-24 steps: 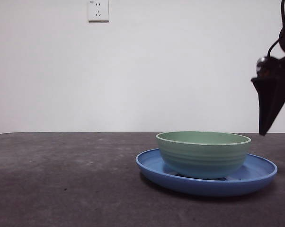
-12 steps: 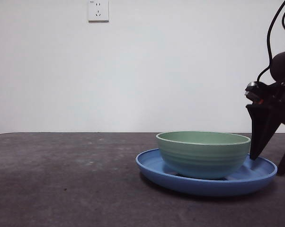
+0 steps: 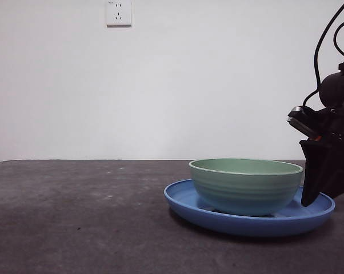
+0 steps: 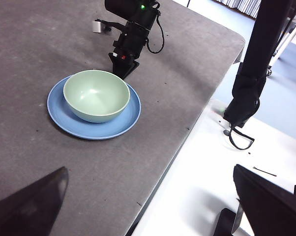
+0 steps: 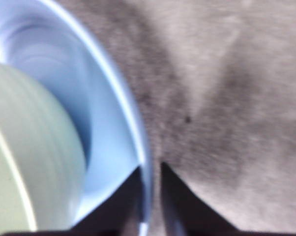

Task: Place the green bowl on the blue plate

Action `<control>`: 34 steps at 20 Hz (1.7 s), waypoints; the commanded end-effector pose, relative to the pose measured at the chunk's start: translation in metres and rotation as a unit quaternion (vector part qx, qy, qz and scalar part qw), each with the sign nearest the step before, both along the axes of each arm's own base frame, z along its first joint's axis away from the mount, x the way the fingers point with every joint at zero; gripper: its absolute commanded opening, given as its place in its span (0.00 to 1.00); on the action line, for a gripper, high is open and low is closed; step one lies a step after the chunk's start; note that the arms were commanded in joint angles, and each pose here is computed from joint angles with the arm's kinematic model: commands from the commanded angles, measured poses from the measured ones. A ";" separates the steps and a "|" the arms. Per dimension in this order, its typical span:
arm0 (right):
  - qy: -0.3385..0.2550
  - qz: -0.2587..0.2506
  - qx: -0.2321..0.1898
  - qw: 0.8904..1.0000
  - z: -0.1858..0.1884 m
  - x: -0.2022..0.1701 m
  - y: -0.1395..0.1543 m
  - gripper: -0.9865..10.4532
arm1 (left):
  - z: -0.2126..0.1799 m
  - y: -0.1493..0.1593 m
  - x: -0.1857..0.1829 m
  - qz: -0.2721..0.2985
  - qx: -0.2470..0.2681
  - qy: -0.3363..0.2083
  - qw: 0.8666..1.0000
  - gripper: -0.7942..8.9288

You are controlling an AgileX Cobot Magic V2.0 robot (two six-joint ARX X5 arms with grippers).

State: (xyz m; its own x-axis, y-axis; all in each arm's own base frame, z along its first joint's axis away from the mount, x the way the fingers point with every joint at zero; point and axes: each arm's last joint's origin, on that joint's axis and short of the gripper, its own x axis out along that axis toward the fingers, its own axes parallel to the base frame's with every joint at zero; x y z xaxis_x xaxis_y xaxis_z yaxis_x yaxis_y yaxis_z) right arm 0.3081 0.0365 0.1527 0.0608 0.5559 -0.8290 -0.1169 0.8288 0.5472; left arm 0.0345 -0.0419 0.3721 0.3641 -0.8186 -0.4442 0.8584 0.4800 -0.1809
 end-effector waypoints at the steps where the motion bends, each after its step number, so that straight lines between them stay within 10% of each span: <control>1: -0.001 0.008 -0.002 1.000 -0.004 0.004 0.001 0.10 | 0.004 0.000 0.000 -0.003 -0.005 -0.013 1.000 0.63; 17: -0.021 0.027 0.007 0.999 0.070 0.021 0.050 0.10 | 0.003 0.000 0.000 -0.003 -0.004 -0.012 1.000 0.63; 34: 0.004 0.056 -0.011 0.998 0.026 0.026 0.118 0.10 | 0.003 0.000 0.000 -0.003 -0.004 -0.012 1.000 0.63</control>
